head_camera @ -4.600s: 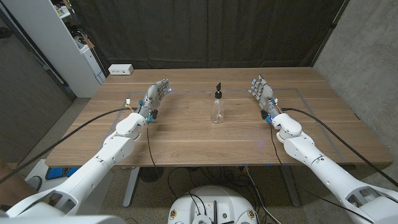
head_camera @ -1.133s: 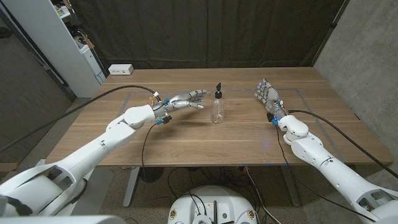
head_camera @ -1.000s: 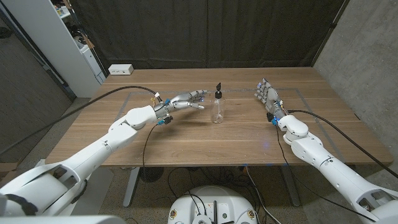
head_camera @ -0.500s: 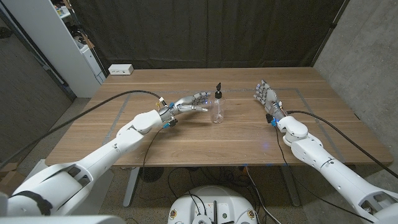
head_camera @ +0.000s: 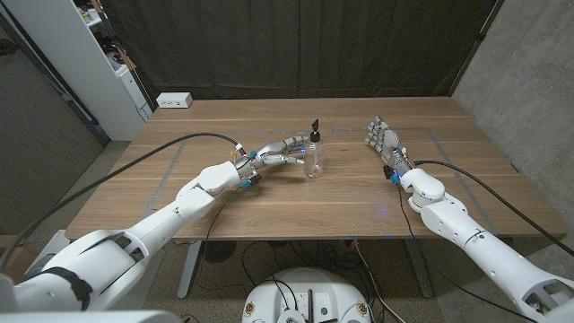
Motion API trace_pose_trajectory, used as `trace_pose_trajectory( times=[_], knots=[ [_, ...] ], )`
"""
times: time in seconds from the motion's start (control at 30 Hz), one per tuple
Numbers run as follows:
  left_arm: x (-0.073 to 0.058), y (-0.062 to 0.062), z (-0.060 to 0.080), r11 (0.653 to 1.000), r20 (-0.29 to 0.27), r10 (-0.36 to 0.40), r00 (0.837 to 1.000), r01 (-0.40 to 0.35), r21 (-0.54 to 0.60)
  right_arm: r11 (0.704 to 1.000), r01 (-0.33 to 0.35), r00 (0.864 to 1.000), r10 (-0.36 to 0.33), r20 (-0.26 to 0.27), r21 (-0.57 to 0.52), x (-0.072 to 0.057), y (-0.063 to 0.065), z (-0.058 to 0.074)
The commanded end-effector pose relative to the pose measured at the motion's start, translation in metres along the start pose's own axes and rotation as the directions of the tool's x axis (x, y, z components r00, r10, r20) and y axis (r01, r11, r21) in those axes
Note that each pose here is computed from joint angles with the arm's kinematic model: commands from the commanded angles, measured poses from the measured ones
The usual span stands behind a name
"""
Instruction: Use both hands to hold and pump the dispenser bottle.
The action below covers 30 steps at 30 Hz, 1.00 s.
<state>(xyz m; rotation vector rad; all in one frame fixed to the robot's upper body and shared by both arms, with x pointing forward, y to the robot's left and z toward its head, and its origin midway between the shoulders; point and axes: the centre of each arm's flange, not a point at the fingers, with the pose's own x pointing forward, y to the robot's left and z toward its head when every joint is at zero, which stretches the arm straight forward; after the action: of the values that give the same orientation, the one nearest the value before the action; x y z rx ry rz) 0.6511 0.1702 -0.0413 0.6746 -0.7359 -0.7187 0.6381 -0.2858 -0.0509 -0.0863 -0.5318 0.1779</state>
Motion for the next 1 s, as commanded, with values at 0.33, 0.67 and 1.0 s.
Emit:
trace_pose_trajectory(
  times=[0.33,0.67,1.0],
  knots=[
    [0.023,-0.006,-0.011,0.999,-0.016,-0.04,0.999,0.04,-0.004,1.0,-0.006,1.0,0.006,-0.001,0.001,-0.001,0.001,-0.002],
    [0.036,-0.009,-0.01,0.995,-0.002,-0.095,0.995,0.095,-0.004,1.0,0.003,1.0,-0.003,0.001,-0.001,-0.003,-0.003,-0.004],
    [0.043,-0.01,-0.009,0.995,0.012,-0.1,0.995,0.101,-0.014,1.0,0.009,1.0,-0.009,0.002,0.001,-0.005,-0.004,-0.005]
  ],
)
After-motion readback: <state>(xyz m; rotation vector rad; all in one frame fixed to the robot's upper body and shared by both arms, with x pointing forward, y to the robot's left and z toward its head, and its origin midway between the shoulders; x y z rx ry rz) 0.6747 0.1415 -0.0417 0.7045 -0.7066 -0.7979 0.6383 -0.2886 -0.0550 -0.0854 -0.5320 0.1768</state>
